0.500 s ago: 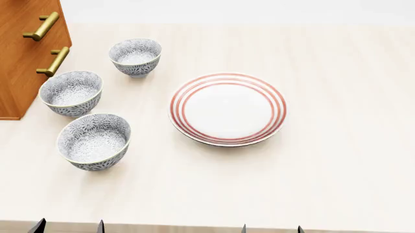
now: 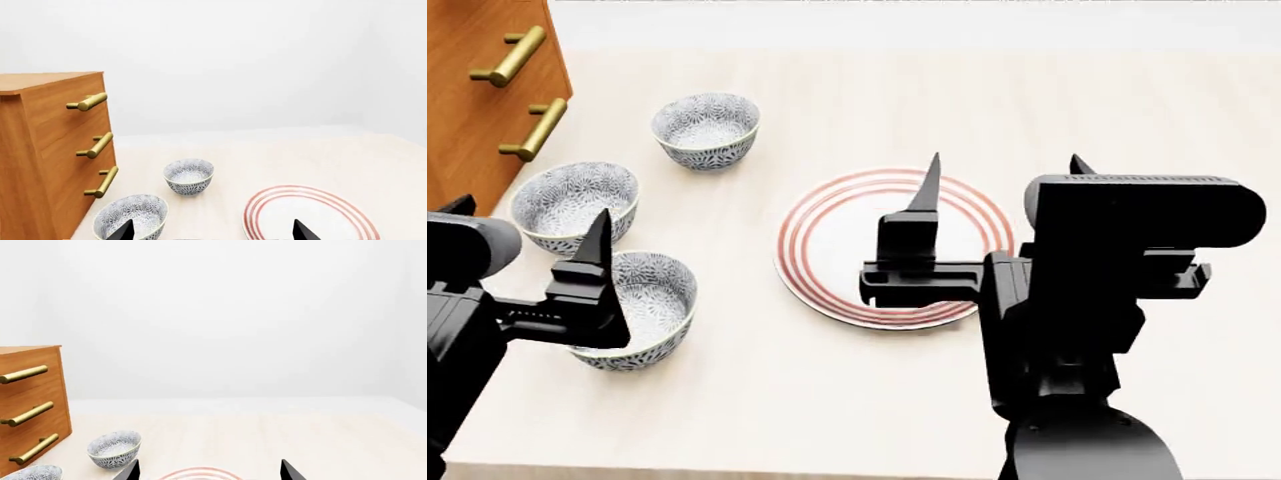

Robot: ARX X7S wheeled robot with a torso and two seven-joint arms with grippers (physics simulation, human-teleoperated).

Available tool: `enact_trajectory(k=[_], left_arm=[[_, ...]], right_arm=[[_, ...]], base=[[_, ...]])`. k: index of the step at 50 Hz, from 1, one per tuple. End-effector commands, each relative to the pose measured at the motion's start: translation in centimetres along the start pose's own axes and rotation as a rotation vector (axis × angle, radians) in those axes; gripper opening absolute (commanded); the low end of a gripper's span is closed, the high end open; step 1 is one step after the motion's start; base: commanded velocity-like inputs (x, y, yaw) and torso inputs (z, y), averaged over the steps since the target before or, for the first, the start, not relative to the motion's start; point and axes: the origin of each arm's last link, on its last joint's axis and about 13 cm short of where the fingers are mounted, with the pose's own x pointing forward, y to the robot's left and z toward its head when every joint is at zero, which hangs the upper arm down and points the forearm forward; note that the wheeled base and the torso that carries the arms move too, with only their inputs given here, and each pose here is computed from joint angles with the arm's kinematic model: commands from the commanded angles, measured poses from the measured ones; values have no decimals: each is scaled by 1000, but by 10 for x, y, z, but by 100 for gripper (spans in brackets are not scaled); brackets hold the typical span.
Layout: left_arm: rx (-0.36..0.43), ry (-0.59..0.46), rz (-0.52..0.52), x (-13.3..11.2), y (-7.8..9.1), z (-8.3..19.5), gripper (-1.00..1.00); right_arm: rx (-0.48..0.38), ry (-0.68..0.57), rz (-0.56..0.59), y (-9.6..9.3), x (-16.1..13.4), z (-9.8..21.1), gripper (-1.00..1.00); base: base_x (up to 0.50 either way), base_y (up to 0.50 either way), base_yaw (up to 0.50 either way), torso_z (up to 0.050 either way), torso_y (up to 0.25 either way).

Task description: Put the bowl at the front on the plate.

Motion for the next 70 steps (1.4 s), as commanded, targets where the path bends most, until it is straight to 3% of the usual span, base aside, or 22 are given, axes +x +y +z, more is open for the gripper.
enact_trajectory(k=[1, 15, 32, 34, 35, 38, 41, 43, 45, 47, 48, 49, 50, 55, 56, 58, 59, 70], left_arm=[[98, -90, -8, 4, 8, 69, 100], [70, -72, 2, 4, 10, 55, 100], [52, -42, 7, 2, 11, 46, 100], [-20, 20, -11, 1, 11, 40, 100], [-17, 115, 5, 1, 12, 30, 100], [-68, 182, 6, -1, 16, 23, 100], [5, 181, 42, -2, 19, 20, 100], [-53, 220, 11, -3, 18, 19, 100], [-156, 354, -11, -3, 19, 6, 100], [-273, 614, 103, -2, 35, -29, 100], [-237, 660, 111, -8, 30, -32, 100], [-221, 659, 64, -15, 20, -33, 100], [-294, 649, -57, -19, 14, -28, 100], [-315, 711, -57, -22, 12, -36, 100], [-355, 727, -53, -22, 12, -38, 100], [-337, 734, -51, -23, 12, -41, 100], [-368, 755, -51, -23, 11, -45, 100], [-401, 832, -31, -30, 10, -65, 100]], right_arm=[[-46, -122, 45, -1, 16, 60, 100], [-84, -139, 33, -4, 14, 55, 100], [-51, -148, 46, -4, 12, 52, 100], [4, -126, 23, -5, 13, 52, 100], [-37, -137, 2, -7, 15, 52, 100], [-27, -154, 14, -8, 15, 53, 100], [-13, -154, 12, -10, 16, 52, 100], [-22, -139, 7, -9, 17, 49, 100], [-54, -117, 7, -10, 18, 47, 100], [-66, -123, 1, -12, 18, 47, 100], [-63, -131, 1, -13, 18, 47, 100], [-69, -136, 0, -13, 18, 45, 100], [-70, -135, -6, -14, 20, 44, 100], [-76, -127, 0, -15, 20, 39, 100], [-73, -127, -1, -15, 21, 40, 100], [-77, -129, -3, -16, 22, 39, 100], [-77, -129, -1, -16, 21, 39, 100], [-80, -129, 2, -18, 21, 35, 100]], base=[[500, -16, 0, 0, 0], [500, -15, 0, 0, 0], [500, -15, 0, 0, 0], [0, 0, 0, 0, 8], [0, 0, 0, 0, 0], [0, 0, 0, 0, 0], [0, 0, 0, 0, 0], [0, 0, 0, 0, 0], [0, 0, 0, 0, 0], [0, 0, 0, 0, 0], [0, 0, 0, 0, 0], [0, 0, 0, 0, 0], [0, 0, 0, 0, 0], [0, 0, 0, 0, 0], [0, 0, 0, 0, 0], [0, 0, 0, 0, 0], [0, 0, 0, 0, 0], [0, 0, 0, 0, 0]])
